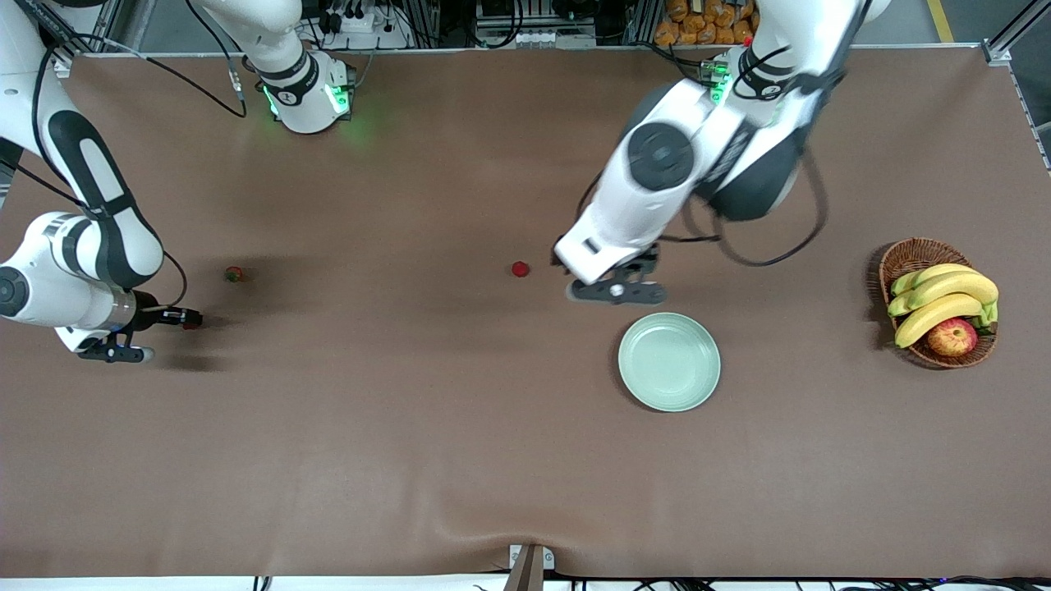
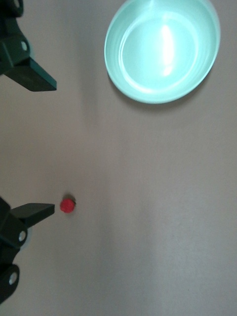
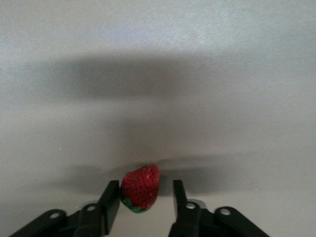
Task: Collect all strawberries into plate
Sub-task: 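Grasp the set-down strawberry with the left gripper while the right gripper descends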
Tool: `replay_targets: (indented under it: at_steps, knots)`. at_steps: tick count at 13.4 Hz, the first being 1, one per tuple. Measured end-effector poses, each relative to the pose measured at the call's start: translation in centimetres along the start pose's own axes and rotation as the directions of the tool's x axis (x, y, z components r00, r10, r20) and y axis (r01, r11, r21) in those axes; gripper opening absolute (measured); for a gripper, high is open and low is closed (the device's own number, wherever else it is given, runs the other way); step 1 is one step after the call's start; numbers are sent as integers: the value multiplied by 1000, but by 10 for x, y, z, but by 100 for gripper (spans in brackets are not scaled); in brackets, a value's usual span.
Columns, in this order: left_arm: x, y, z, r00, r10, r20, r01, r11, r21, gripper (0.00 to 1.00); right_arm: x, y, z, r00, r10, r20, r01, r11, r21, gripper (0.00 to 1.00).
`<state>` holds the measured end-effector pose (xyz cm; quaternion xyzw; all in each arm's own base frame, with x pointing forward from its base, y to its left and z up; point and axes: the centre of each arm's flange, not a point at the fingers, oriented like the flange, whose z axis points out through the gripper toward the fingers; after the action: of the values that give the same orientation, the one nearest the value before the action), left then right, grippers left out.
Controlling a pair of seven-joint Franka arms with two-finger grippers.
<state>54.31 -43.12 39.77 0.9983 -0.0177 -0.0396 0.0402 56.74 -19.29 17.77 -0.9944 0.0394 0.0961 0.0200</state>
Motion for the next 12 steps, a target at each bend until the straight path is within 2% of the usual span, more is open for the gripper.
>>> replay_targets:
  at_steps: [3,4,5,9,12]
  knots:
    - [-6,32,74,999,25,24,-25,1000,8,100,1,-2,1,1000,-3,0,3,1000,2,42]
    - [-14,44,99,998,43,40,-43,999,17,100,1,-3,0,1000,-5,2,5,1000,2,33]
    - [-24,57,124,997,57,54,-59,998,28,100,2,-5,-1,1000,-6,9,6,1000,3,31]
    - [-64,96,179,995,88,49,-93,991,98,100,15,-16,-40,995,10,95,-9,1000,-6,31]
    - [-81,113,203,994,105,31,-107,989,101,100,23,-41,-82,990,43,138,-39,999,-28,31]
